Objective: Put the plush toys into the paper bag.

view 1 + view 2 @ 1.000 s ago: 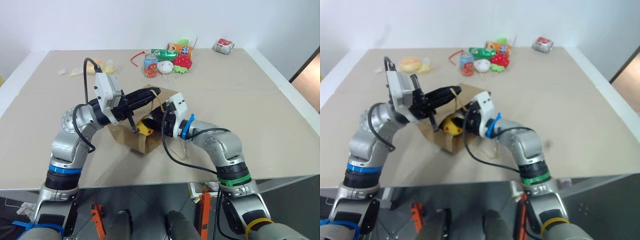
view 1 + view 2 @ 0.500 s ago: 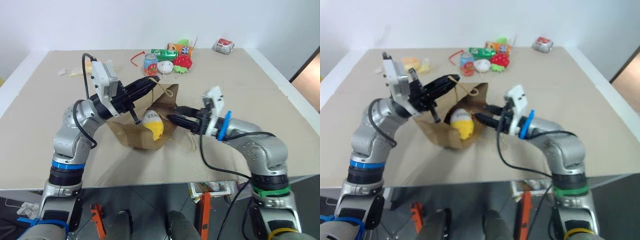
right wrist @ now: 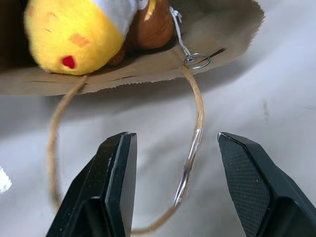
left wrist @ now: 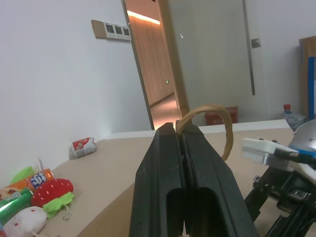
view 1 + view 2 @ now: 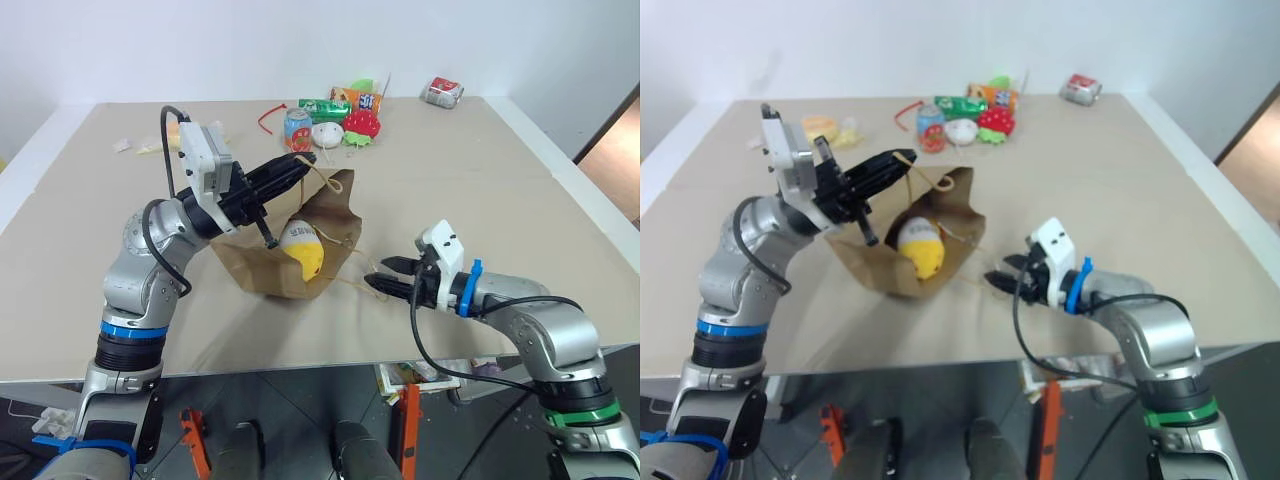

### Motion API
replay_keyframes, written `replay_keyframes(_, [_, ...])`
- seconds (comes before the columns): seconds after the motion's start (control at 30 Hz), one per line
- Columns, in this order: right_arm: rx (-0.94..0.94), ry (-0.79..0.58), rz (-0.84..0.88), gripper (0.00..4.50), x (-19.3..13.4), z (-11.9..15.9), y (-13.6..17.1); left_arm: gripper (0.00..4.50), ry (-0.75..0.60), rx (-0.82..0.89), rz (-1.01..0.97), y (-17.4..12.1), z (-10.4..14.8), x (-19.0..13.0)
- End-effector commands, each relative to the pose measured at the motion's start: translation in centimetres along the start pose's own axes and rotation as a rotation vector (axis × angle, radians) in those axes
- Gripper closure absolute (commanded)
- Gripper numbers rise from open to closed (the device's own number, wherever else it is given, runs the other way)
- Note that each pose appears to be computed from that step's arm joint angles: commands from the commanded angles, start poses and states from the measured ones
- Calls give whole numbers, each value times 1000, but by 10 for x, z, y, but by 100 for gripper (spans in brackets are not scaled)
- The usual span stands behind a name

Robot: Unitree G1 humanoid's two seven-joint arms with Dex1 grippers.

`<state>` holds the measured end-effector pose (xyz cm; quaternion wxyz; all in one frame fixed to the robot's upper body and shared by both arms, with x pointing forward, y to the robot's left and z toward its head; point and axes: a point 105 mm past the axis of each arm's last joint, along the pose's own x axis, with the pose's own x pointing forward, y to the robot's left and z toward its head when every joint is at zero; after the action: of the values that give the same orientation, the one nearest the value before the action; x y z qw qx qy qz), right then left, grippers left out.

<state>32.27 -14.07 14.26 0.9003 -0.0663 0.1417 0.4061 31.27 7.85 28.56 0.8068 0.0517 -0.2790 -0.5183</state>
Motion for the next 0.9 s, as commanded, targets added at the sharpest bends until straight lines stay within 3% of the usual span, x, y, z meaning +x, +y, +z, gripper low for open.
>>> replay_keyframes(0.03, [-13,11,-42,163,10,0,-8,450,-27,40,-13,-2,11,0])
replay_keyframes(0.17, [-13,41,-68,163,12,-6,-14,450,-25,43,-14,-3,11,-1])
replay_keyframes(0.23, [-12,47,-87,198,12,-7,-19,450,-24,44,-13,-3,11,-2])
replay_keyframes(0.47, [-33,-44,-82,438,3,17,-23,450,-8,36,-15,-4,7,-3])
replay_keyframes(0.67, [-5,-272,17,445,-18,68,-9,450,-16,-17,22,1,5,-3])
replay_keyframes(0.77, [-16,-481,166,445,-42,112,17,450,-64,-79,73,11,16,2])
replay_keyframes(0.9, [-15,-616,238,445,-57,141,31,450,-126,-231,134,25,28,10])
